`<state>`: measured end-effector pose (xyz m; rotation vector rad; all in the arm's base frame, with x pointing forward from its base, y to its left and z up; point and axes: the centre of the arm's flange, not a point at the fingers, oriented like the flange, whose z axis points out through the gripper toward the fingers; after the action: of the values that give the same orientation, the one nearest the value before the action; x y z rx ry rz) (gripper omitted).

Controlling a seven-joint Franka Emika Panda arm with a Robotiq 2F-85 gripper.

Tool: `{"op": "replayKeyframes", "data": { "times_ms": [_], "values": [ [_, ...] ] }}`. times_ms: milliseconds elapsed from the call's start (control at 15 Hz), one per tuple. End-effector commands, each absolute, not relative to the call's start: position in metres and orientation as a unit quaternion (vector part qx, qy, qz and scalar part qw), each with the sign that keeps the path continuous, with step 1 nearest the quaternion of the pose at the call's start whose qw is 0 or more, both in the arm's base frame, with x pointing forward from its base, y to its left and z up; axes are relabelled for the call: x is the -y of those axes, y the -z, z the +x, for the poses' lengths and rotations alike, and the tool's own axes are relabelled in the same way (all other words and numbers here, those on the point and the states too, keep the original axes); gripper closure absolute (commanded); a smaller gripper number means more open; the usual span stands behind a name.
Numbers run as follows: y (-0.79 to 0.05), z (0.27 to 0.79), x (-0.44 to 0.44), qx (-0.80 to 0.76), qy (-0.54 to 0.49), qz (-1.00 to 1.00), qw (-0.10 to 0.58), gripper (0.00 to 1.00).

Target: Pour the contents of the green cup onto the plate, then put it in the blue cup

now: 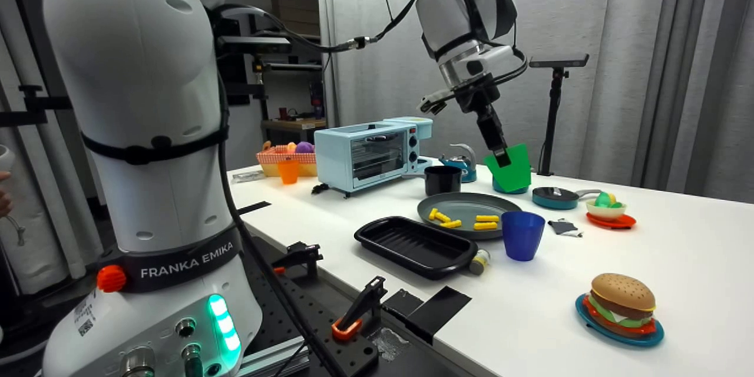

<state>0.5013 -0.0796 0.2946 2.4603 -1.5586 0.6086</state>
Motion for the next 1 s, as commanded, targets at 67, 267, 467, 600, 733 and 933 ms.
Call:
{"op": "replayKeyframes", "data": {
  "times_ms": [67, 267, 467, 600, 733, 933],
  "values": [
    [-0.299, 0.508, 0.098, 0.544, -0.174, 0.818, 0.063, 0.44],
    [-0.294, 0.504, 0.107, 0.555, -0.162, 0.814, 0.056, 0.44],
    [-0.288, 0.503, 0.114, 0.563, -0.152, 0.811, 0.053, 0.44],
    [-0.284, 0.503, 0.116, 0.566, -0.147, 0.810, 0.045, 0.44],
    [-0.278, 0.504, 0.117, 0.569, -0.140, 0.810, 0.037, 0.44],
    [-0.271, 0.507, 0.118, 0.572, -0.131, 0.809, 0.030, 0.44]
  ]
}}
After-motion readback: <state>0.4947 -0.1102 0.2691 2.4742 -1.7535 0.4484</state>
